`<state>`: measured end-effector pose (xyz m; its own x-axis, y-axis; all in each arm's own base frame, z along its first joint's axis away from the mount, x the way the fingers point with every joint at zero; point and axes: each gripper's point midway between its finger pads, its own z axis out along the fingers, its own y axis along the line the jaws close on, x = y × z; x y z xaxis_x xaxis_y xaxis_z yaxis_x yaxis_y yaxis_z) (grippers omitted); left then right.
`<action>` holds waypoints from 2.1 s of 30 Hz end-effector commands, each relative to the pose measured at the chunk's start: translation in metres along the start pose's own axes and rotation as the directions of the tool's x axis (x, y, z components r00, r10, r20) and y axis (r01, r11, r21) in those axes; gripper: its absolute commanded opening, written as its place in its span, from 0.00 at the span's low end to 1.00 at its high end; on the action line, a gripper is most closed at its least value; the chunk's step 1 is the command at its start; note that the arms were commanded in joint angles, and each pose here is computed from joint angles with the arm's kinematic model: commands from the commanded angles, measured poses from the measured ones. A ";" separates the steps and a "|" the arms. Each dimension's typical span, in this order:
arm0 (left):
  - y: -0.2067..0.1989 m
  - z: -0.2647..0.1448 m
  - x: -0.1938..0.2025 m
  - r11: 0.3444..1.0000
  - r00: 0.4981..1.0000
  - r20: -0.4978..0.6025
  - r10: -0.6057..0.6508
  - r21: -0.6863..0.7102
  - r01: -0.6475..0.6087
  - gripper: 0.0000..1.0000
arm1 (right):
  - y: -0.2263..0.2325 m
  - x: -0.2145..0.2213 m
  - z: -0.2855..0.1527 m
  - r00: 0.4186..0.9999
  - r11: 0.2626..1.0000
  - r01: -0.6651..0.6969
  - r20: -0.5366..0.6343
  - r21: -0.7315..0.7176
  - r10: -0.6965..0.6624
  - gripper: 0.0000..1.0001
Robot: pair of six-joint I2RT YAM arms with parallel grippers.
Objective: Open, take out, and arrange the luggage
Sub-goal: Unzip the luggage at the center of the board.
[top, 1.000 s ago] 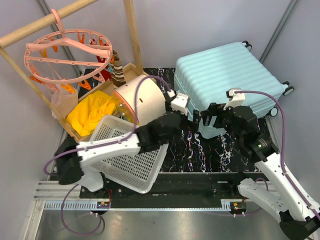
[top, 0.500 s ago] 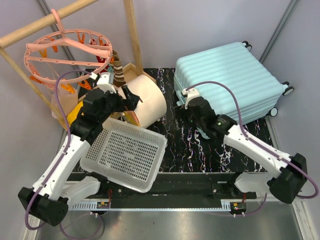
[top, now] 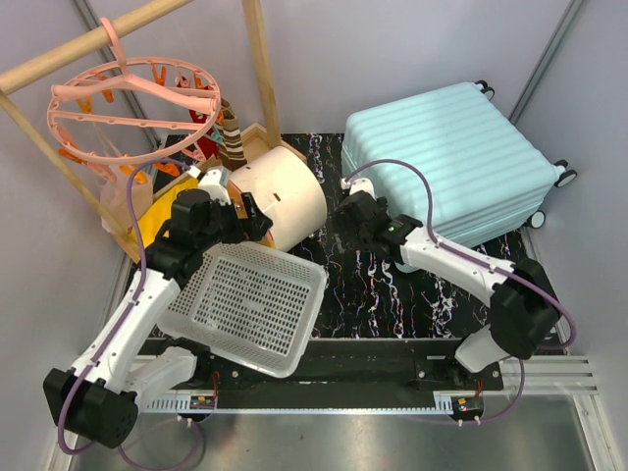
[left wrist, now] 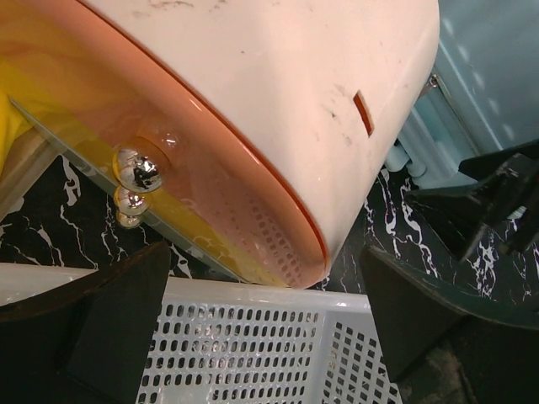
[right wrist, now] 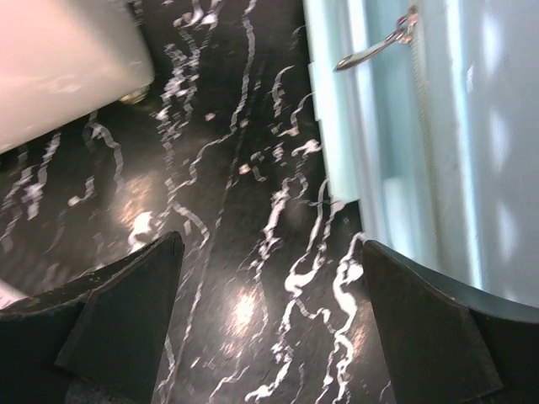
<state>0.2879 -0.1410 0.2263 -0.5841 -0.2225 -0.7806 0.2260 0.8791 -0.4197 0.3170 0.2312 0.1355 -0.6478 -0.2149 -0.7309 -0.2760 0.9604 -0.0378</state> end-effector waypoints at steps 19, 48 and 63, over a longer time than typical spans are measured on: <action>0.006 -0.034 -0.047 0.974 0.951 0.210 0.226 -0.069 -0.216 0.99 | -0.039 -0.048 0.099 0.990 0.969 0.130 0.017 0.211 -0.137 0.81; 0.003 -0.035 -0.041 0.977 0.954 0.210 0.214 -0.039 -0.211 0.99 | 0.082 0.038 0.039 0.986 0.911 0.168 0.082 -0.377 -0.148 0.00; -0.006 -0.033 -0.038 0.977 0.957 0.208 0.202 0.020 -0.211 0.99 | -0.029 0.041 -0.016 0.993 0.998 -0.058 0.107 0.012 0.057 0.00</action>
<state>0.2813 -0.1169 0.2579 -0.3991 -0.0974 -0.9117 0.3144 0.9195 -0.2359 0.2750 0.2144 0.0793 -0.5349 -0.4310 -0.7267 -0.5116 0.8497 -0.1274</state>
